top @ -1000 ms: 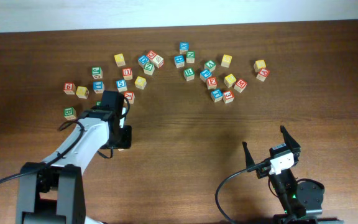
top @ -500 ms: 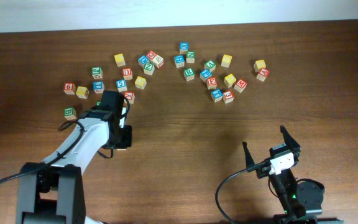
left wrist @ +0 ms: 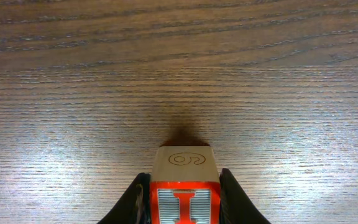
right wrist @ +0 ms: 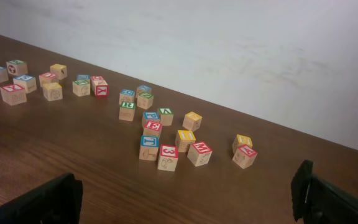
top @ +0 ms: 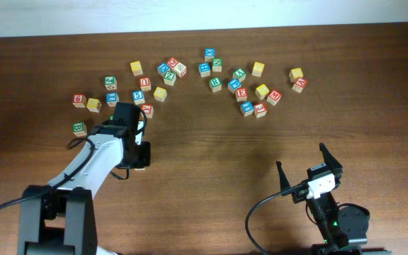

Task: Spell out ICRA

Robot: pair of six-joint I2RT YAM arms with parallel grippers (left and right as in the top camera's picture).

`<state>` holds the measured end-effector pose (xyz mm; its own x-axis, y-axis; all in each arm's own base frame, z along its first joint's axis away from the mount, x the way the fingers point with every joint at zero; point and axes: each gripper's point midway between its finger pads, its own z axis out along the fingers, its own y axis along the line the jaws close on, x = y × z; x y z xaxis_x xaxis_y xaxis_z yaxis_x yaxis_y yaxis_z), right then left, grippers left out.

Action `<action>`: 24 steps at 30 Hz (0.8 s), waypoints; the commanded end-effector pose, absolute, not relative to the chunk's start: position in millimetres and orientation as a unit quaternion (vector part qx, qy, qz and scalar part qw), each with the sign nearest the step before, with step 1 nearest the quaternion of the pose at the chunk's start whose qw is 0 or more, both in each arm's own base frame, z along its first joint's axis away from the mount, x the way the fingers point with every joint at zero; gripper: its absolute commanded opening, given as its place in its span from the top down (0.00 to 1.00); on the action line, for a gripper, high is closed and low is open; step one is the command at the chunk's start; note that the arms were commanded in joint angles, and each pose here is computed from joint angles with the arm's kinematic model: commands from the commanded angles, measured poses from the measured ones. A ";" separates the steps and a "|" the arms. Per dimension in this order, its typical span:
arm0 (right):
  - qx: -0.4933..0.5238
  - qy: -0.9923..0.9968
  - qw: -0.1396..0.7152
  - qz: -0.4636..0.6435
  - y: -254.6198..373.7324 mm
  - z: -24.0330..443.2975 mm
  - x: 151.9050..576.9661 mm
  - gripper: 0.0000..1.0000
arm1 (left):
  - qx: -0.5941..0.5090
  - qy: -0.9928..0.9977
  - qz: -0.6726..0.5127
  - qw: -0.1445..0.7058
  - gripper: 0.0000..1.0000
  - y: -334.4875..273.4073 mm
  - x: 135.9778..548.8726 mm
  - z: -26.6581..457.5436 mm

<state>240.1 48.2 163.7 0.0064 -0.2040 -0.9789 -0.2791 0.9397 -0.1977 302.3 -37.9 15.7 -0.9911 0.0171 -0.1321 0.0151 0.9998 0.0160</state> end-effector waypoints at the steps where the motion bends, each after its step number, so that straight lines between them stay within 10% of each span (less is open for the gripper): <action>1: -0.176 0.704 0.687 0.036 51.7 161.5 239.0 0.02 | 0.010 0.998 -0.032 0.052 0.78 -51.6 296.0 10.7; 24: -0.176 0.704 0.687 0.036 51.7 161.5 239.0 0.01 | 0.010 0.999 -0.031 0.044 0.72 -50.9 291.9 10.2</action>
